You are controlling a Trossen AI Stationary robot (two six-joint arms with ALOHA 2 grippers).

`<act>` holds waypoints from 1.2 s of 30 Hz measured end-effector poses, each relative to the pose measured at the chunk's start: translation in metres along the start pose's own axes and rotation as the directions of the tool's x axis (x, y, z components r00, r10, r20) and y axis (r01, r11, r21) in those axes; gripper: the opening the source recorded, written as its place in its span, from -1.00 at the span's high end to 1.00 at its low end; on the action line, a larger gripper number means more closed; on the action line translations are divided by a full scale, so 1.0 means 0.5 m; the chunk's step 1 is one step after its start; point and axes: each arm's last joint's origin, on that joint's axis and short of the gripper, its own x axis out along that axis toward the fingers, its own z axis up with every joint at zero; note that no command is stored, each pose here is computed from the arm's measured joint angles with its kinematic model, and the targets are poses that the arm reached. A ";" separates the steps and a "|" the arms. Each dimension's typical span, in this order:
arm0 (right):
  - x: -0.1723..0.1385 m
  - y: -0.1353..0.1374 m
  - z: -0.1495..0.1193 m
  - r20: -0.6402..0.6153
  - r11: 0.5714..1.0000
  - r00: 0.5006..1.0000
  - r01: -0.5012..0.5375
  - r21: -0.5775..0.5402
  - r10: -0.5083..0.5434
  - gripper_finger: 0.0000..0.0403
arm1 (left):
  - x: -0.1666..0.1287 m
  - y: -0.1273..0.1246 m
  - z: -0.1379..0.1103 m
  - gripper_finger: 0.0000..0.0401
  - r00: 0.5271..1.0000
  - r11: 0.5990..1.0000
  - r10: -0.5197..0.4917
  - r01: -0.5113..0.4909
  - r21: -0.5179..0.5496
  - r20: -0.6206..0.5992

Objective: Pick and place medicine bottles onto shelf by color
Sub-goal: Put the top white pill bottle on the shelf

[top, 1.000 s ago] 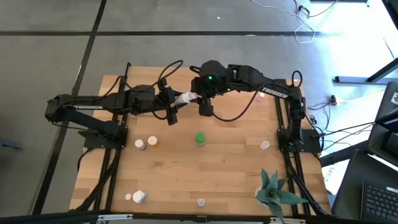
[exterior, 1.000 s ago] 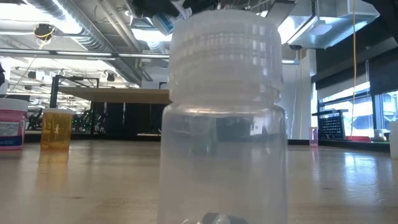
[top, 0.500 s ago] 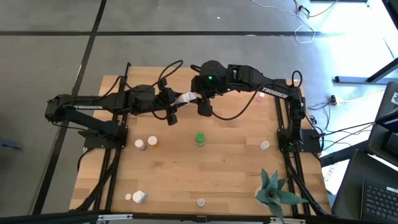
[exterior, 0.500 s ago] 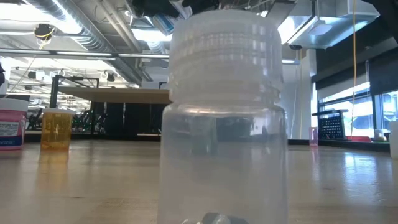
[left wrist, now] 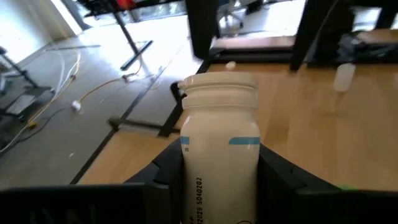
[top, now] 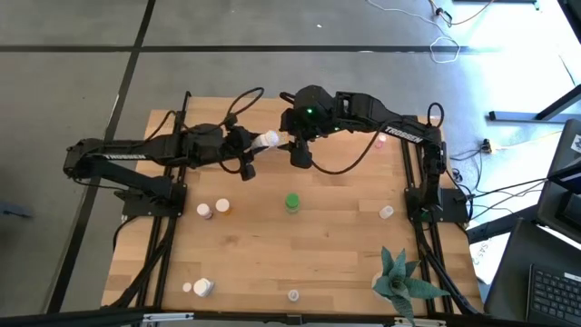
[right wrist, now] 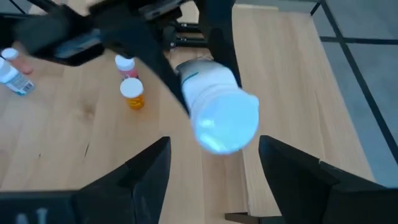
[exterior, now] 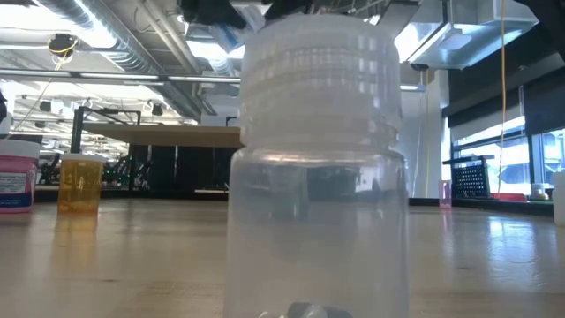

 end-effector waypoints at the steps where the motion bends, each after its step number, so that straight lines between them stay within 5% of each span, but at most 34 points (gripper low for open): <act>1: -0.005 0.000 0.002 0.004 1.000 1.000 0.001 0.000 -0.001 -0.22 | -0.005 0.003 0.001 0.40 1.000 1.000 0.011 -0.011 -0.005 0.002; 19: -0.066 0.000 0.020 0.060 0.999 0.998 0.013 -0.034 -0.010 -0.22 | -0.186 0.107 -0.005 0.39 0.960 0.948 0.278 -0.267 -0.173 0.042; 28: -0.067 -0.001 0.027 0.097 0.999 0.995 0.019 -0.039 -0.016 -0.22 | -0.252 0.137 -0.030 0.39 0.949 0.931 0.308 -0.287 -0.228 0.063; 36: -0.068 -0.002 0.031 0.117 0.998 0.993 0.026 -0.061 -0.019 -0.22 | -0.265 0.132 -0.107 0.38 0.944 0.907 0.318 -0.276 -0.317 0.086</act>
